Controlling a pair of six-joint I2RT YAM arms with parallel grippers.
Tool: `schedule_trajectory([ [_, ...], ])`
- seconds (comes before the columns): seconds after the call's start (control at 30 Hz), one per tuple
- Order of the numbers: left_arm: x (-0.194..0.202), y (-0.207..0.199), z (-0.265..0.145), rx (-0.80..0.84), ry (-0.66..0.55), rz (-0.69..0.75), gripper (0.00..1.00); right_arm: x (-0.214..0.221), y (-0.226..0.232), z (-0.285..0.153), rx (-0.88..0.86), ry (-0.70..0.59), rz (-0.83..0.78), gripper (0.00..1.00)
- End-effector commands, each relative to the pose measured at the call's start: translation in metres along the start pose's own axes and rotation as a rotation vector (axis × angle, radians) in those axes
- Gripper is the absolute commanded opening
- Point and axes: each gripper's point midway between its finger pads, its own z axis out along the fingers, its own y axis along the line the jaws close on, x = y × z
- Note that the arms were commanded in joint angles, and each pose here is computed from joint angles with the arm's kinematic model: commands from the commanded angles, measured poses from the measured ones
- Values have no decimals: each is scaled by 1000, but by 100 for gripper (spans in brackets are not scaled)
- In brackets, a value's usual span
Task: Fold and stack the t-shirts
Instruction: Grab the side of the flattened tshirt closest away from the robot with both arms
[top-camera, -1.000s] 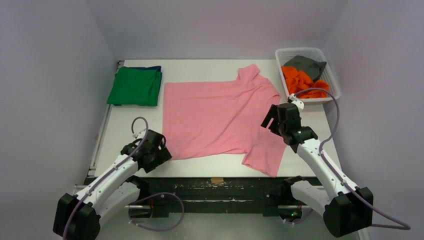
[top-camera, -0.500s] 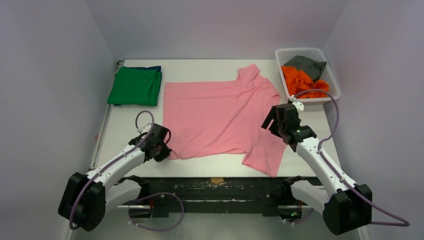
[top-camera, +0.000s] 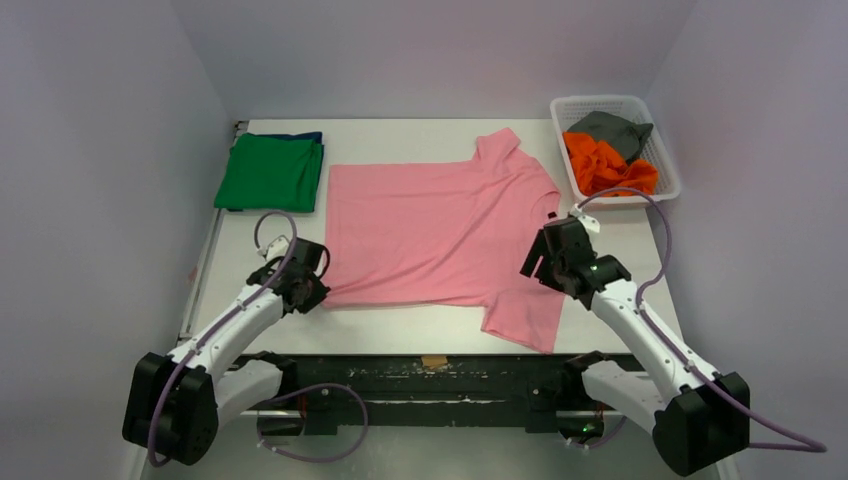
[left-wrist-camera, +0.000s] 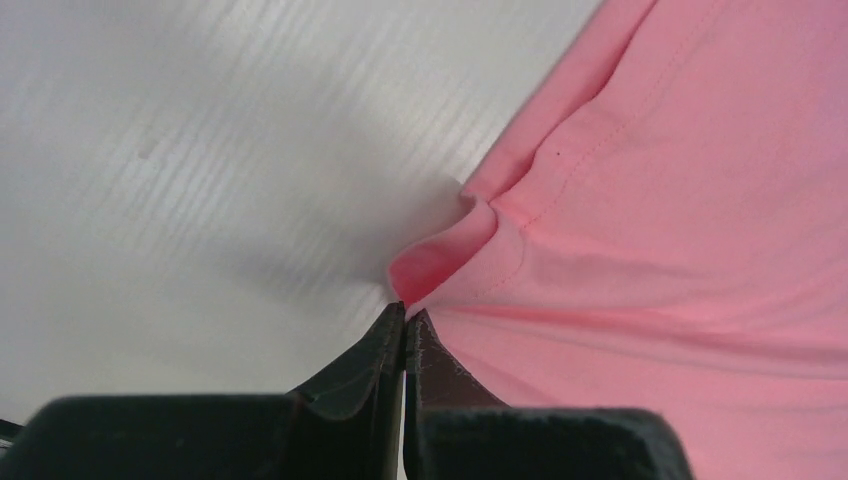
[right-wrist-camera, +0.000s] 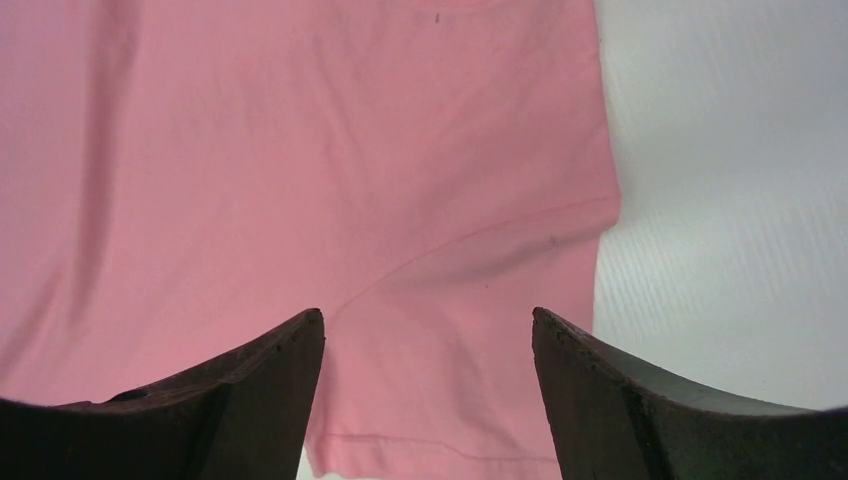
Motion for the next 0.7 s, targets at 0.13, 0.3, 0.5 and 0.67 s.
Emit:
schedule_trajectory([
  [0.13,-15,7,2,8,-19,-23,0,101,-6,-11,57,275,-255,70],
  [0.3,-9,7,3,15,6,-27,0,140,-20,-25,73,364,-301,61],
  [0.5,-4,5,3,29,26,-39,0,147,-37,-26,137,393,-333,53],
  [0.67,-3,5,3,30,32,-41,0,172,-22,-11,67,463,-297,53],
])
